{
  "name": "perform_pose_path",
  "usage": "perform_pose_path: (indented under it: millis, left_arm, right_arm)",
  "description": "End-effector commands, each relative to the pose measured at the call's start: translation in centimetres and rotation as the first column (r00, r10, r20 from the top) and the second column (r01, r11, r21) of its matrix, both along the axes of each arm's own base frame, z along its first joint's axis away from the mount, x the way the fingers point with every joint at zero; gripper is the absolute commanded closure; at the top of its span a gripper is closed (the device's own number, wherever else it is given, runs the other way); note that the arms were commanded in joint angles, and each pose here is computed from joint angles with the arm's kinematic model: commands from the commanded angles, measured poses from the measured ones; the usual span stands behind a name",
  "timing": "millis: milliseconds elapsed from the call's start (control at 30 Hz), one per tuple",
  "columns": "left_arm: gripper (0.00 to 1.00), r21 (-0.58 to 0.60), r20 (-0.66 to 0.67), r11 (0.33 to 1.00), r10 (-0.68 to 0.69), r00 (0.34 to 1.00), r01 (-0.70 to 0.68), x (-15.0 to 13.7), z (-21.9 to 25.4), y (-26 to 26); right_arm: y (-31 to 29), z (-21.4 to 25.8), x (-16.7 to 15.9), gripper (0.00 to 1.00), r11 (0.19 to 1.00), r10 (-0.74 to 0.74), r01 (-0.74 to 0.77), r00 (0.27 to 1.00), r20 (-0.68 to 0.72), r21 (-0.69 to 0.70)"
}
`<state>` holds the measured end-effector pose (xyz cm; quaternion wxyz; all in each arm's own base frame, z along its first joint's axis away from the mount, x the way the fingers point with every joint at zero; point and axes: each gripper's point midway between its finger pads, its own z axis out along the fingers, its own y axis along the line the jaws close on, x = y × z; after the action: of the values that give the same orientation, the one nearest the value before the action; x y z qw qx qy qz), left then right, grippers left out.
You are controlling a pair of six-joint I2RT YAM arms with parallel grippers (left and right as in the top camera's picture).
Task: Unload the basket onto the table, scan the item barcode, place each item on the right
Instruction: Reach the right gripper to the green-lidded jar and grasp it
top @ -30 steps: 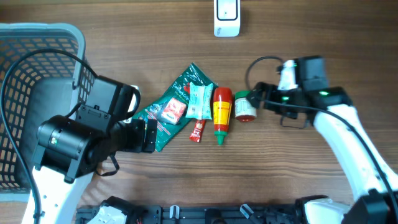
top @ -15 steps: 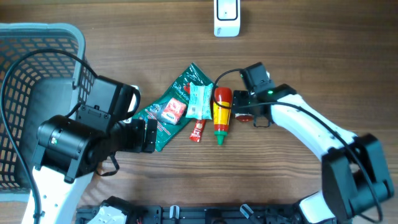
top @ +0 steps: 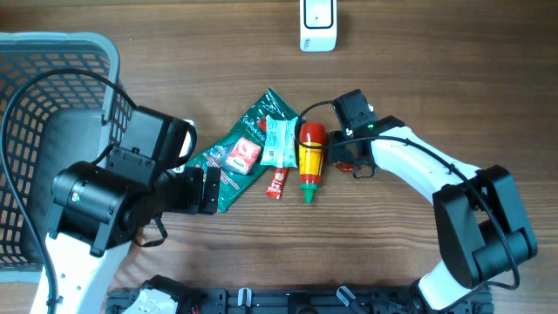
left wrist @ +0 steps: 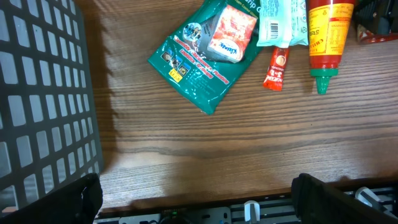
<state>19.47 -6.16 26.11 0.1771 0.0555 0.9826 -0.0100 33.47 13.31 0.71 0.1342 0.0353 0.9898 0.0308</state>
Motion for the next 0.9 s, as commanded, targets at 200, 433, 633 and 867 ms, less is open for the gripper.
perform_pose_path:
  millis: [200,433,633,867]
  left_arm:
    - [0.0,-0.019,0.007,1.0,0.009,1.0,-0.009,-0.1,0.2,-0.1]
    - [0.0,-0.018,0.007,1.0,0.009,1.0,-0.009,-0.1,0.2,-0.1]
    - [0.0,-0.019,0.008,1.0,0.01,1.0,-0.009,-0.1,0.2,-0.1]
    - [0.0,-0.019,0.007,1.0,0.009,1.0,-0.009,-0.1,0.2,-0.1]
  right_arm:
    - [2.7,5.1,-1.3,0.56,0.94,0.117,-0.067,0.984,-0.132,0.334]
    - [3.9,13.3,-2.8,0.56,0.77,0.305,-0.23,0.952,-0.026,0.595]
    - [6.4,19.1,-5.7,0.55,0.479,0.398,-0.272,0.915,0.07,0.835]
    - [8.1,24.9,-7.3,0.55,0.155,0.409,-0.148,0.91,0.073,0.977]
